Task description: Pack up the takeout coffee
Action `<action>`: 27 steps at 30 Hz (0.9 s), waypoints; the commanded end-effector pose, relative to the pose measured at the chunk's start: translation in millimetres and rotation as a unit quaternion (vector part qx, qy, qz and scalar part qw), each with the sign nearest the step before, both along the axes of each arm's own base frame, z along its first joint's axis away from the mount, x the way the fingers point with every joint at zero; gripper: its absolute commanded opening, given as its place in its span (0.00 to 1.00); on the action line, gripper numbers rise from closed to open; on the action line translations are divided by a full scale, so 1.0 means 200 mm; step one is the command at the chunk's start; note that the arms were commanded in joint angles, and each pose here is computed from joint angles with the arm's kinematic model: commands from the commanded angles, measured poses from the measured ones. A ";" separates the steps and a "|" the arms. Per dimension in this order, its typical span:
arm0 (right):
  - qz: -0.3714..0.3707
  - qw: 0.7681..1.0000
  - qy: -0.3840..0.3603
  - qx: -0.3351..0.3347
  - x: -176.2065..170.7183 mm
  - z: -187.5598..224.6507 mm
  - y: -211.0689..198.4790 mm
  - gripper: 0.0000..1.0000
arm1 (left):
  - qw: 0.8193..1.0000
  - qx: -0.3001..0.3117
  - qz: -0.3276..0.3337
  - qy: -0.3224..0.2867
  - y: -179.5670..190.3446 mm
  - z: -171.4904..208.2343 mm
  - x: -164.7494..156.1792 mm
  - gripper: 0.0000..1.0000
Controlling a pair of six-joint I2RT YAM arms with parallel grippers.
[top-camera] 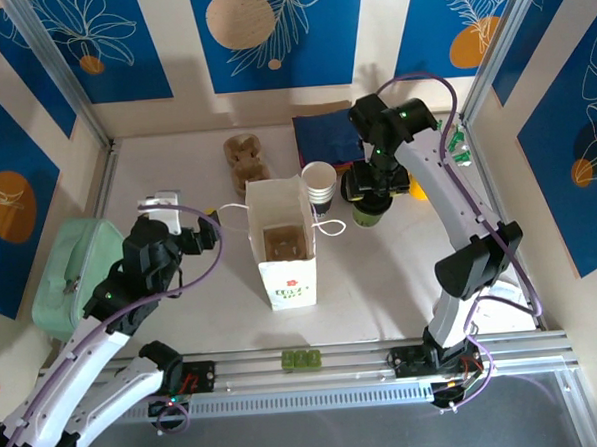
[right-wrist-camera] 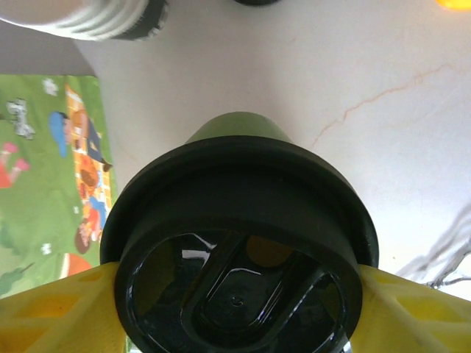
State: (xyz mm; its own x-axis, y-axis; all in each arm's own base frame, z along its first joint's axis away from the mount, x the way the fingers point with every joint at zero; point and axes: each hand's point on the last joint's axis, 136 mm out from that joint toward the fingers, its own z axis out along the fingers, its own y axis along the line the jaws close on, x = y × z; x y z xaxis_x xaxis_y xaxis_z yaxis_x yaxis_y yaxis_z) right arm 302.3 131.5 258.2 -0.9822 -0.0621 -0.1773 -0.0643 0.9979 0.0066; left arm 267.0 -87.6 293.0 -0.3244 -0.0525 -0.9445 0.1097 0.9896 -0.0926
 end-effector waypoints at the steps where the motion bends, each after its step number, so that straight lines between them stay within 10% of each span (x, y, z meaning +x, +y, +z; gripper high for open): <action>1: 0.007 0.999 0.043 -0.028 -0.11 0.01 0.00 0.69 | 1.000 -0.009 0.006 0.002 0.02 0.01 -0.01 0.99; 27: 0.069 0.996 -0.036 0.037 -0.20 0.29 0.17 0.68 | 0.995 -0.019 -0.086 0.035 -0.17 -0.15 -0.04 0.94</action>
